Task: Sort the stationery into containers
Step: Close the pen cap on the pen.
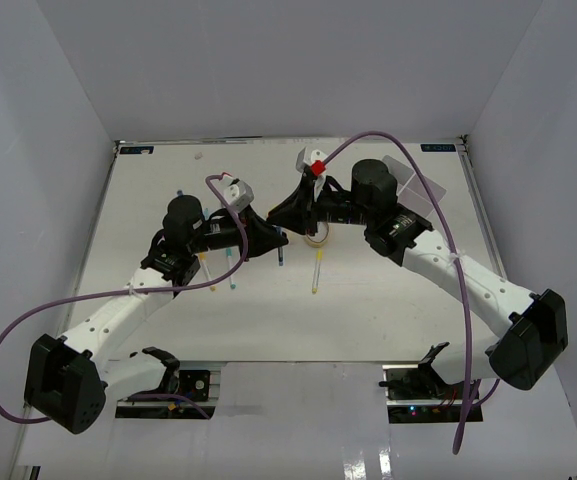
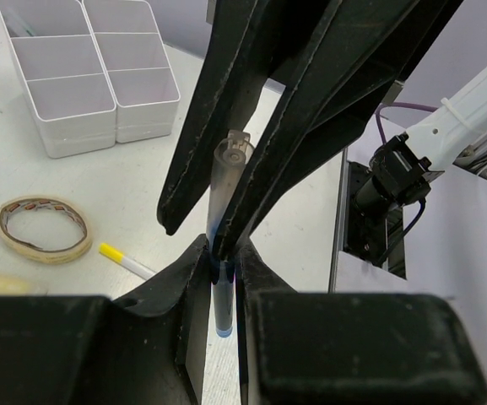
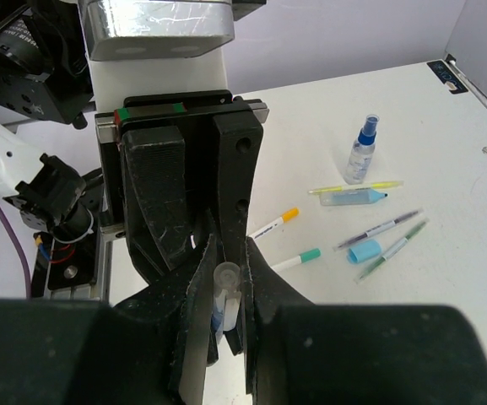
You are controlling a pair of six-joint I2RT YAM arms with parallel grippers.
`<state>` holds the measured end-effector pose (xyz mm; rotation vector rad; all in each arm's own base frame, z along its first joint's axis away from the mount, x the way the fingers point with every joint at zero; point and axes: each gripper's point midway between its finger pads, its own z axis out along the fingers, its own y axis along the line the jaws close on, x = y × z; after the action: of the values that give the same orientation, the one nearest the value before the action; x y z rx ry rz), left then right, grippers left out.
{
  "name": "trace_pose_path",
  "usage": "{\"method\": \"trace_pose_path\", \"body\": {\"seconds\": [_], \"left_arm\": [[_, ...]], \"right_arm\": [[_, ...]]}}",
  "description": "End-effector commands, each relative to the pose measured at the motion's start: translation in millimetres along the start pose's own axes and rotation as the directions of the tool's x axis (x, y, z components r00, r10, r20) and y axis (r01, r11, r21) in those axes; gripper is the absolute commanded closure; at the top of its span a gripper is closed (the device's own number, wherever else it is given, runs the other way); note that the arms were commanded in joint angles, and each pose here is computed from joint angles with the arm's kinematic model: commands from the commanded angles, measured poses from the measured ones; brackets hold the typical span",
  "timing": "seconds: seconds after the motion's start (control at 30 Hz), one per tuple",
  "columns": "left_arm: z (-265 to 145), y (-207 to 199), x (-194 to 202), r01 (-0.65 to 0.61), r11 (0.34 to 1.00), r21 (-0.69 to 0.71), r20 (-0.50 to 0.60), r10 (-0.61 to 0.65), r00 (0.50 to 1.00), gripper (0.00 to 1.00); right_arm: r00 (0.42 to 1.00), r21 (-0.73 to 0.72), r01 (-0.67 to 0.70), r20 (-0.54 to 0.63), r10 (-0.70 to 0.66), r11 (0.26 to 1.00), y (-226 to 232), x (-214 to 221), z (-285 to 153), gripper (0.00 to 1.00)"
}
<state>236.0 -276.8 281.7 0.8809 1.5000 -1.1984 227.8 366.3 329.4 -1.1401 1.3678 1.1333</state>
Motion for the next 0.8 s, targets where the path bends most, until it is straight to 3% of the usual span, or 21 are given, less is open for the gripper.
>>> {"method": "trace_pose_path", "body": {"seconds": [0.0, 0.37, 0.77], "left_arm": [[-13, -26, -85, -0.257, 0.966, 0.005, 0.235, 0.249, 0.940, 1.00], [-5, -16, -71, -0.227, 0.974, 0.018, 0.199, 0.219, 0.955, 1.00], [2, -4, -60, -0.183, 0.983, 0.013, 0.163, 0.178, 0.970, 1.00]], "right_arm": [[0.948, 0.032, -0.198, -0.247, 0.200, 0.980, 7, 78, -8, 0.84], [0.974, 0.074, -0.155, -0.154, 0.164, 0.985, -3, 32, -4, 0.66], [0.996, 0.074, -0.092, -0.008, 0.093, 0.993, 1, -26, -10, 0.59]]}}
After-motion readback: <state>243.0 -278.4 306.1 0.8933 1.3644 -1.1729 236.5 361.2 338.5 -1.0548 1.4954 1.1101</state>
